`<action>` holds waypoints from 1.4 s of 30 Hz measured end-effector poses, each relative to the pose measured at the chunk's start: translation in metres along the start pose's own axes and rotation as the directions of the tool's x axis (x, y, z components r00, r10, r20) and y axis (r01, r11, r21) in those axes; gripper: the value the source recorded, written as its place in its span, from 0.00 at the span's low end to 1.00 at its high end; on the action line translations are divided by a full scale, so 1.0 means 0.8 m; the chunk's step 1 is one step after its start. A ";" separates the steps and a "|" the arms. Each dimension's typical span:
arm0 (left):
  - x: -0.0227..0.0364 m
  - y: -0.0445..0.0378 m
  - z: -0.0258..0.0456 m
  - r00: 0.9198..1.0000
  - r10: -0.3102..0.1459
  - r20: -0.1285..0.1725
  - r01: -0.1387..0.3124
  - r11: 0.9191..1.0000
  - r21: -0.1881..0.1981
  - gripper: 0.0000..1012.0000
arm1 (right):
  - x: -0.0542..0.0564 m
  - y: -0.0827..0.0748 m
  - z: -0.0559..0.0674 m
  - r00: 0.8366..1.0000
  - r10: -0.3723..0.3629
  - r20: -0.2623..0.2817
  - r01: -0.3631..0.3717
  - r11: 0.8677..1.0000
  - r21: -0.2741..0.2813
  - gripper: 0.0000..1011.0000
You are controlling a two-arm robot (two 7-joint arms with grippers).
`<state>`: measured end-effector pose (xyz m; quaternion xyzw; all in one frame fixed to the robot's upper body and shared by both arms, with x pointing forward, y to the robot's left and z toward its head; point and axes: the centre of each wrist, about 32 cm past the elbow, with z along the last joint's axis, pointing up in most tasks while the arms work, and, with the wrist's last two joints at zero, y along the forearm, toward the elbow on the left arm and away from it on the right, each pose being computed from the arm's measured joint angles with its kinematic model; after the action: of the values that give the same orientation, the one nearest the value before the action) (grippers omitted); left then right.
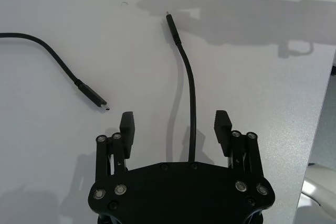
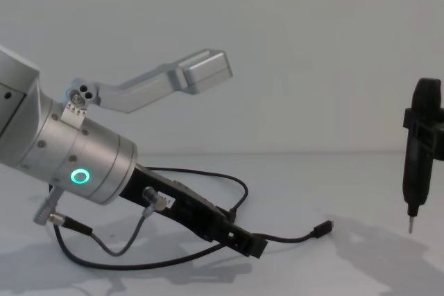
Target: Pick up the data cable with the one hand.
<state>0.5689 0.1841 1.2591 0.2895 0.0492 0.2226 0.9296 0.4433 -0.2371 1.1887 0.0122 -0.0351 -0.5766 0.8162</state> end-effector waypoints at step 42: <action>0.0007 -0.007 -0.0001 1.000 -0.010 0.017 0.010 1.000 -0.013 0.04 | 0.000 0.001 0.004 1.000 0.000 -0.014 0.000 1.000 0.014 0.28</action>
<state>0.5714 0.1804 1.2560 0.2850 0.0414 0.2160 0.9330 0.4437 -0.2367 1.1920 0.0219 -0.0332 -0.5763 0.8163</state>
